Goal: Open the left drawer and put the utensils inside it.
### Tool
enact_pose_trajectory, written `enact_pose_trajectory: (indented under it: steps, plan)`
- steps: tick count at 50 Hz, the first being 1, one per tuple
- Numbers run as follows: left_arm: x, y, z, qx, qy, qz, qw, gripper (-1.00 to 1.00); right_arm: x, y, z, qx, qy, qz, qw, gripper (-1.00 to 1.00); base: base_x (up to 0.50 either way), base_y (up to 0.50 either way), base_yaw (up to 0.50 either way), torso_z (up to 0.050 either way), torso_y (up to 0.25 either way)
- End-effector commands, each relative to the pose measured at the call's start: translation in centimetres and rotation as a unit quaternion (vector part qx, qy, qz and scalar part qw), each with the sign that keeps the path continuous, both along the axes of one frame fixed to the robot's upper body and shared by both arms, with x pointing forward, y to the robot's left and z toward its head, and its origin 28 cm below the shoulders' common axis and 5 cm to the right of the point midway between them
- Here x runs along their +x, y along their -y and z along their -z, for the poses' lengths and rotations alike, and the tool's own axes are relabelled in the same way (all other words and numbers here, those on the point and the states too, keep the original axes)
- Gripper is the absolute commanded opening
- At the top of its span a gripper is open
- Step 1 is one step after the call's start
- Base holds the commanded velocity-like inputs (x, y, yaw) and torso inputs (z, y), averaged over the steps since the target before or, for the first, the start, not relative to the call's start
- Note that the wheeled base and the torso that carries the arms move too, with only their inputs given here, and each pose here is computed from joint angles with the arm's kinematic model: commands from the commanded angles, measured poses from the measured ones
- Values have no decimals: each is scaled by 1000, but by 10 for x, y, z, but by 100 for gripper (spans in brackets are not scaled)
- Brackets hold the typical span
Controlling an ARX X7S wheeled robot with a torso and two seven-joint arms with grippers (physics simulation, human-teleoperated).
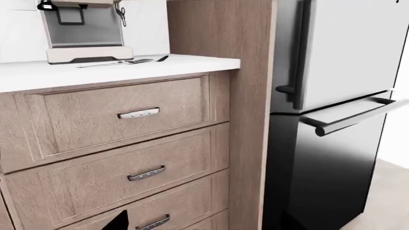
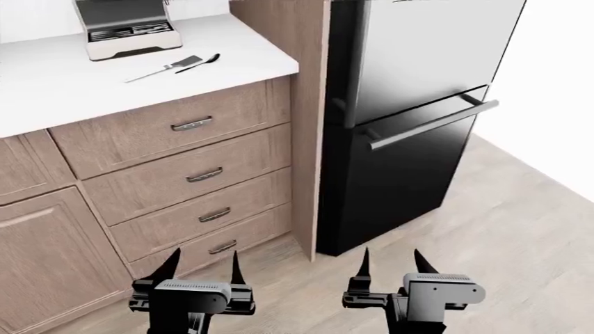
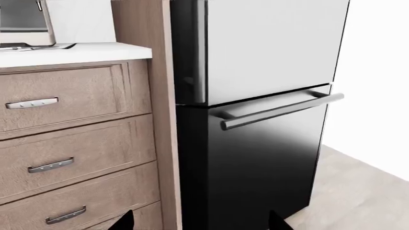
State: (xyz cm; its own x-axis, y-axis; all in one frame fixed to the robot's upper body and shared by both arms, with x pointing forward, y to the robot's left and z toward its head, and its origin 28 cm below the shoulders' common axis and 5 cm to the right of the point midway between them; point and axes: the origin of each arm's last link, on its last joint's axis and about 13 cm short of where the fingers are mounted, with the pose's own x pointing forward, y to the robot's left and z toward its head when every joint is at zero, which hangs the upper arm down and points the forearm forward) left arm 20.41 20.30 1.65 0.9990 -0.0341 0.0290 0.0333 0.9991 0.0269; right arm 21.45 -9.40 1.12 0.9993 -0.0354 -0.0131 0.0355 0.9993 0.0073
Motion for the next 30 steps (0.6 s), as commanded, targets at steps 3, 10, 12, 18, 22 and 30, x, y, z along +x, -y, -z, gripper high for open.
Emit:
enact_pose_trajectory:
  steps: [3, 10, 12, 18, 22, 30]
  plan:
    - [0, -1, 1, 0, -1, 0, 1000, 100, 0, 0, 1, 5, -1, 3, 1000, 100, -151, 83, -500, 0, 0]
    - [0, -1, 2, 0, 0, -1, 1000, 100, 0, 0, 2, 3, -2, 3, 1000, 100, -148, 88, -500, 0, 0]
    - [0, -1, 2, 0, 0, -1, 1000, 100, -1, 0, 4, 4, -1, 3, 1000, 100, -147, 93, -500, 0, 0]
    - [-1, 0, 1, 0, -1, 0, 1000, 100, 0, 0, 3, 4, -3, 4, 1000, 100, -143, 95, -500, 0, 0]
    - [0, -1, 1, 0, -2, -1, 1000, 100, 1, 0, 2, 3, -2, 3, 1000, 100, -142, 101, -500, 0, 0]
    - [-1, 0, 0, 1, -2, 0, 1000, 100, 1, 0, 0, 4, -2, 4, 1000, 100, -136, 104, -500, 0, 0]
